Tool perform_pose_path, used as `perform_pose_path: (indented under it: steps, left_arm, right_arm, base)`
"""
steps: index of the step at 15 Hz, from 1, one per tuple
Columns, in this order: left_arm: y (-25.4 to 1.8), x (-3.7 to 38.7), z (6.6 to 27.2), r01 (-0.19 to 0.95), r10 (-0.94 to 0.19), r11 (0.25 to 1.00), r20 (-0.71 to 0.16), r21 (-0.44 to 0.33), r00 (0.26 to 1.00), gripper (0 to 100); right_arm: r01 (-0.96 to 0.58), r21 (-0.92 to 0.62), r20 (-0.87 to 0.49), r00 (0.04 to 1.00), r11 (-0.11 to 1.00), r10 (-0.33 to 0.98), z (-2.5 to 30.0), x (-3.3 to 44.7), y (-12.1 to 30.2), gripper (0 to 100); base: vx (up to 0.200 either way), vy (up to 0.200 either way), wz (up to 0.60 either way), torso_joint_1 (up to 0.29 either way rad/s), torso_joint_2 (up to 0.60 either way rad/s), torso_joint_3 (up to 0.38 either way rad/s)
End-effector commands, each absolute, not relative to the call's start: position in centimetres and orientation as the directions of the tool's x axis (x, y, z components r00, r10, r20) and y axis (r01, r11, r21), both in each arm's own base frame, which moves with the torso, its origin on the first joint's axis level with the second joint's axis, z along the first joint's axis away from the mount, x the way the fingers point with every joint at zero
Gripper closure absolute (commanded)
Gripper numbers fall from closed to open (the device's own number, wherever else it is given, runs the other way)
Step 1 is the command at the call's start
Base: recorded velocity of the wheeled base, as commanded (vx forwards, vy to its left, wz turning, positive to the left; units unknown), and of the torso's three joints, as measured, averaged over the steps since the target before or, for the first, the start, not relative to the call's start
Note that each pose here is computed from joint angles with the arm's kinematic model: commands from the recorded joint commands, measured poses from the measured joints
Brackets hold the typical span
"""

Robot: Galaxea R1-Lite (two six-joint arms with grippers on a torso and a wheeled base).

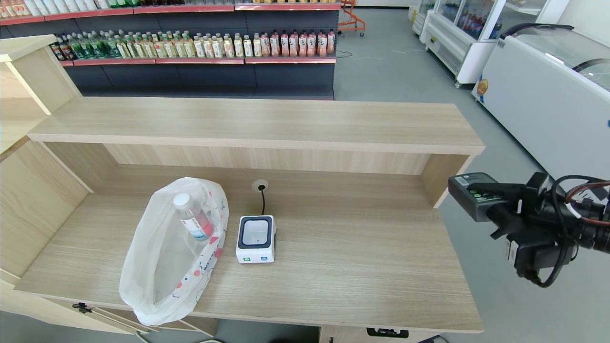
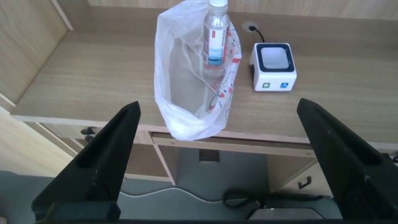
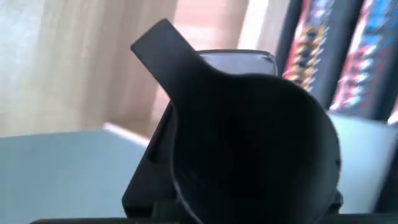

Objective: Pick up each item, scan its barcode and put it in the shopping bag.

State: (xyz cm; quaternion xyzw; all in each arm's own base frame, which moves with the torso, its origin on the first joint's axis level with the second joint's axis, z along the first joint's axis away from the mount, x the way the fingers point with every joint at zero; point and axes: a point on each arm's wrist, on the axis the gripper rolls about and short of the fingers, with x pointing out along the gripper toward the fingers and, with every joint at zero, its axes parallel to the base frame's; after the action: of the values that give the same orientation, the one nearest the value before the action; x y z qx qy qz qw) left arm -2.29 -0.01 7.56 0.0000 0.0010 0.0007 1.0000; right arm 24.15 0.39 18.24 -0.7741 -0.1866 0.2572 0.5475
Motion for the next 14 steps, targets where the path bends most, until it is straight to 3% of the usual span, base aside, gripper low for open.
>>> perform_pose_path:
  steps: [1, 3, 5, 8, 9, 10, 12, 14]
  left_arm:
    - [0.0, -2.3, 7.6, -0.002, 0.002, 1.0, -0.002, 0.0, 1.0, 0]
    - [0.0, -2.3, 7.6, -0.002, 0.002, 1.0, -0.002, 0.0, 1.0, 0]
    - [0.0, -2.3, 7.6, -0.003, 0.003, 1.0, -0.002, 0.0, 1.0, 0]
    - [0.0, -2.3, 7.6, -0.003, 0.003, 1.0, -0.002, 0.0, 1.0, 0]
    - [0.0, -2.3, 7.6, -0.002, 0.002, 1.0, -0.002, 0.0, 1.0, 0]
    - [0.0, -2.3, 7.6, -0.002, 0.002, 1.0, -0.002, 0.0, 1.0, 0]
    - [0.0, -2.3, 7.6, -0.002, 0.002, 1.0, -0.002, 0.0, 1.0, 0]
    - [0.0, -2.3, 7.6, -0.002, 0.002, 1.0, -0.002, 0.0, 1.0, 0]
  right_arm:
    - [0.169, -0.901, -0.183, 0.689, -0.4, 0.702, 18.1, 22.6, 3.8, 100]
    - [0.217, -0.893, -0.215, 0.562, -0.394, 0.799, 16.8, 21.3, 6.4, 100]
    - [0.372, -0.865, -0.187, 0.383, -0.337, 0.904, 16.8, 20.4, 8.9, 100]
    - [0.556, -0.791, -0.2, 0.159, -0.256, 0.967, 14.8, 18.9, 9.9, 100]
    - [0.565, -0.789, -0.204, 0.13, -0.241, 0.97, 14.4, 18.8, 10.0, 100]
    - [0.575, -0.793, -0.218, 0.039, -0.201, 0.975, 12.6, 18.6, 10.3, 100]
    - [0.587, -0.799, -0.195, -0.048, -0.13, 0.98, 12.2, 18.2, 10.5, 100]
    - [0.631, -0.769, -0.186, -0.066, -0.104, 0.98, 12.4, 18.0, 10.7, 100]
  base:
    - [0.0, 0.0, 0.0, 0.0, 0.0, 0.0]
    - [0.0, 0.0, 0.0, 0.0, 0.0, 0.0]
    - [0.0, 0.0, 0.0, 0.0, 0.0, 0.0]
    - [0.0, 0.0, 0.0, 0.0, 0.0, 0.0]
    - [0.0, 0.0, 0.0, 0.0, 0.0, 0.0]
    - [0.0, 0.0, 0.0, 0.0, 0.0, 0.0]
    - [0.0, 0.0, 0.0, 0.0, 0.0, 0.0]
    - [0.0, 0.0, 0.0, 0.0, 0.0, 0.0]
